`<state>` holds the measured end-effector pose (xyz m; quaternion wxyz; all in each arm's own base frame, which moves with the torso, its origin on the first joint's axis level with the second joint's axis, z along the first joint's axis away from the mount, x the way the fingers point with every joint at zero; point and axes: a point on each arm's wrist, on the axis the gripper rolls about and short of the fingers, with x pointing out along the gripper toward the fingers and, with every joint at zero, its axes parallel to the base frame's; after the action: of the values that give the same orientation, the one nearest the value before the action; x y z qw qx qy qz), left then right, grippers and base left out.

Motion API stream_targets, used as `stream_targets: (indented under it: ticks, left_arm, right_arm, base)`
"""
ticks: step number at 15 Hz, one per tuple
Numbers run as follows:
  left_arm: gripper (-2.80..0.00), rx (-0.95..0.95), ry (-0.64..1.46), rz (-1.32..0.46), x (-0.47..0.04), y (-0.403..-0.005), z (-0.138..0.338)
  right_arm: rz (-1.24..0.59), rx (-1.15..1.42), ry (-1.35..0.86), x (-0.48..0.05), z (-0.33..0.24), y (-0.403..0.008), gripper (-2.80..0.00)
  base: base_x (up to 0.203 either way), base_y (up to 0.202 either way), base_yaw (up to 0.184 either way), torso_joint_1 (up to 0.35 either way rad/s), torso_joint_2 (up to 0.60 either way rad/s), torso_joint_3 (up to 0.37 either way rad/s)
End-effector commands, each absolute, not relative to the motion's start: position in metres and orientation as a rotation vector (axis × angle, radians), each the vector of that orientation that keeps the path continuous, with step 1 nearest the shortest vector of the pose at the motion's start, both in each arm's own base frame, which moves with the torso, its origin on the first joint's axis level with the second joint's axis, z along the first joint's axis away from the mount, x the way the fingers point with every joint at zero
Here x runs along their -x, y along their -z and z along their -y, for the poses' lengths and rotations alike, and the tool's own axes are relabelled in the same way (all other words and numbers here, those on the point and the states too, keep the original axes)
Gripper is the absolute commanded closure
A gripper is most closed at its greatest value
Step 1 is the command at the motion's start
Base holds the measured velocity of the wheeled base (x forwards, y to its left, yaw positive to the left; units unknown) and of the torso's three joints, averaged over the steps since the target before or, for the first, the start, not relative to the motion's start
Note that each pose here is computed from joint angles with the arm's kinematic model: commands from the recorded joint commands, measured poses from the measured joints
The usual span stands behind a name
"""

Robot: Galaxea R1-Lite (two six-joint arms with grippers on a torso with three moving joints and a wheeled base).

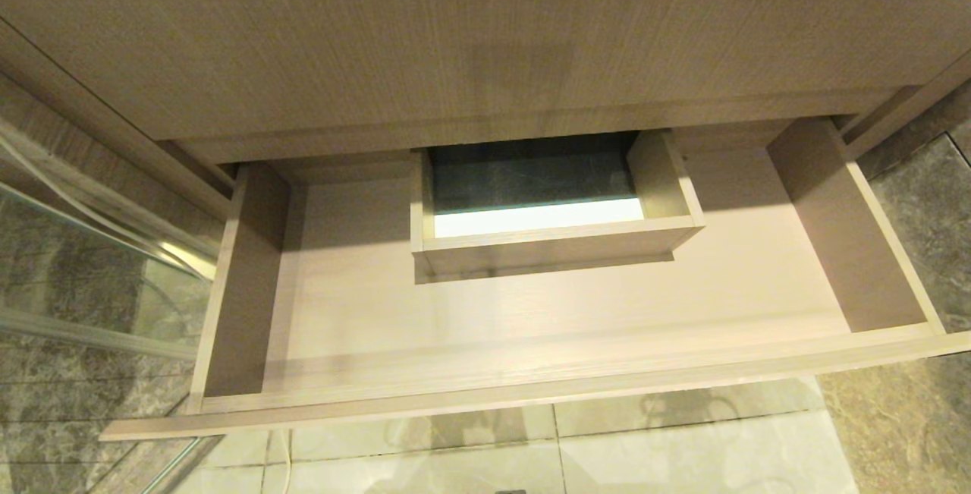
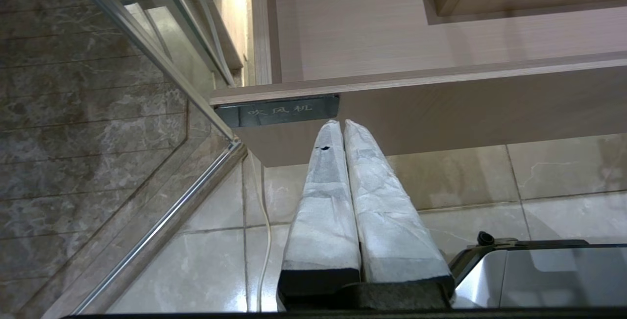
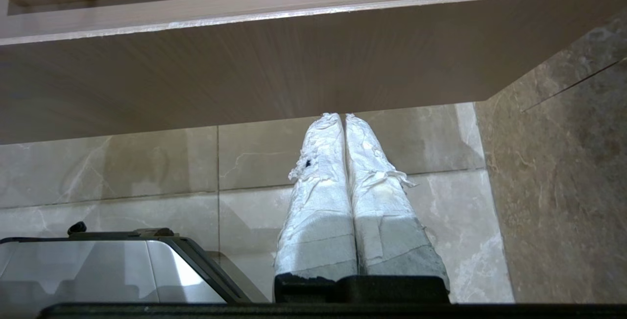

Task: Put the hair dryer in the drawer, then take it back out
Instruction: Pick up the hairdryer

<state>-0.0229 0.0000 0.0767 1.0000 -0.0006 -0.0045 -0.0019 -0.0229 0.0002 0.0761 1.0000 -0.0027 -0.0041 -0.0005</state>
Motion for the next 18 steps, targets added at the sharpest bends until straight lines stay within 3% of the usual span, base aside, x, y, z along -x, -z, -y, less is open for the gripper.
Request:
stream_targets:
  ticks: [1, 18]
  left_arm:
    - [0.0, 0.002, 0.005, 0.008, 0.0228, -0.0767, 0.0]
    - [0.0, 0.0, 0.006, 0.009, 0.0229, -0.0767, 0.0001]
  right_arm:
    - [0.006, 0.006, 0.002, 0.0228, -0.0002, -0.0756, 0.0]
    - [0.006, 0.005, 0.0, 0.0228, -0.0003, -0.0756, 0.0]
  base:
    - [0.0, 0.0, 0.0, 0.0, 0.0, 0.0]
    - [0.0, 0.0, 0.0, 0.0, 0.0, 0.0]
